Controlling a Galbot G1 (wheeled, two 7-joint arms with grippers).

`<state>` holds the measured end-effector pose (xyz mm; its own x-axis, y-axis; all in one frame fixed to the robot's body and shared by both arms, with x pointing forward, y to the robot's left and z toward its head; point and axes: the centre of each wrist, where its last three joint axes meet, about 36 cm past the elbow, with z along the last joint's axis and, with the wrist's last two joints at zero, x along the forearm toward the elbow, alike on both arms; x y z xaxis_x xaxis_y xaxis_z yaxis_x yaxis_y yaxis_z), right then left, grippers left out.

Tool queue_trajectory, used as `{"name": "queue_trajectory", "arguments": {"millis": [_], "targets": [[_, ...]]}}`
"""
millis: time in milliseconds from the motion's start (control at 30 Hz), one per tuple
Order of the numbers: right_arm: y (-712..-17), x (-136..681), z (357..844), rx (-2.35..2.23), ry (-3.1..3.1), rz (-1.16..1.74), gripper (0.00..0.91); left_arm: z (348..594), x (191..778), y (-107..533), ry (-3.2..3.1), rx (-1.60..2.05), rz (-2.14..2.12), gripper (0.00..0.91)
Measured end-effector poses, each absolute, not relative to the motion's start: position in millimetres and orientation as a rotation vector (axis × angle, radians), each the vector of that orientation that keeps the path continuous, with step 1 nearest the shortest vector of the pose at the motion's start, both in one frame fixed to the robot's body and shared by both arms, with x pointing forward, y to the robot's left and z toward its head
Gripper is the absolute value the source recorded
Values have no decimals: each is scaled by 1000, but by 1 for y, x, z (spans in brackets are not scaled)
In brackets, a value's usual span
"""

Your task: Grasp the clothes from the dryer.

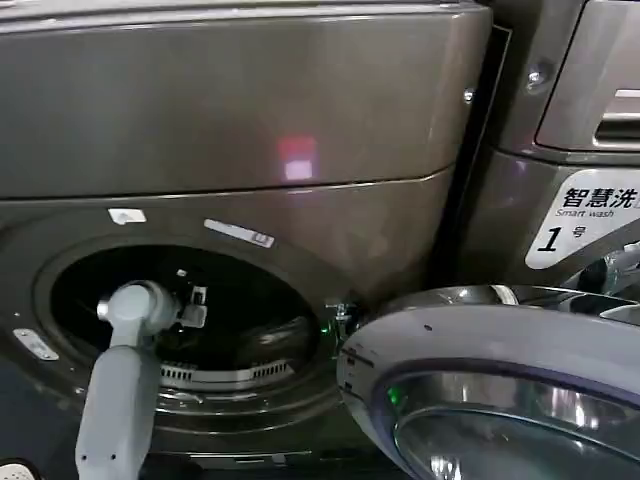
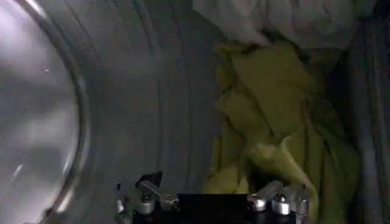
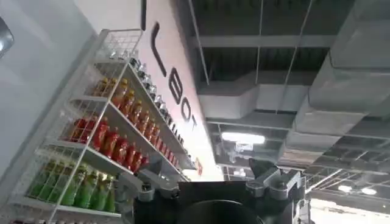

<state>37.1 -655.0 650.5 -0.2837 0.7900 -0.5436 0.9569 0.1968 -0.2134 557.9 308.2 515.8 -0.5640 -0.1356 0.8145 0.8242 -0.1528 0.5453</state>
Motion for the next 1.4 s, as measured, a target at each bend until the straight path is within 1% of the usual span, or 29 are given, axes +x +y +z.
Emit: {"name": "queue_trajectory", "arguments": {"millis": [667, 700, 767, 1400], "targets": [[-655, 35, 651, 1652, 2164, -753, 907, 492, 578, 316, -1472, -887, -1668, 907], [-655, 36, 651, 1651, 2164, -752, 907, 491, 579, 318, -1473, -892, -1662, 148], [-655, 37, 650, 1650, 2165, -751, 907, 488, 580, 319, -1480, -901, -1649, 0], [-649, 34, 658, 1641, 2161, -789, 907, 470, 591, 313, -1514, -1003, -1572, 0]]}}
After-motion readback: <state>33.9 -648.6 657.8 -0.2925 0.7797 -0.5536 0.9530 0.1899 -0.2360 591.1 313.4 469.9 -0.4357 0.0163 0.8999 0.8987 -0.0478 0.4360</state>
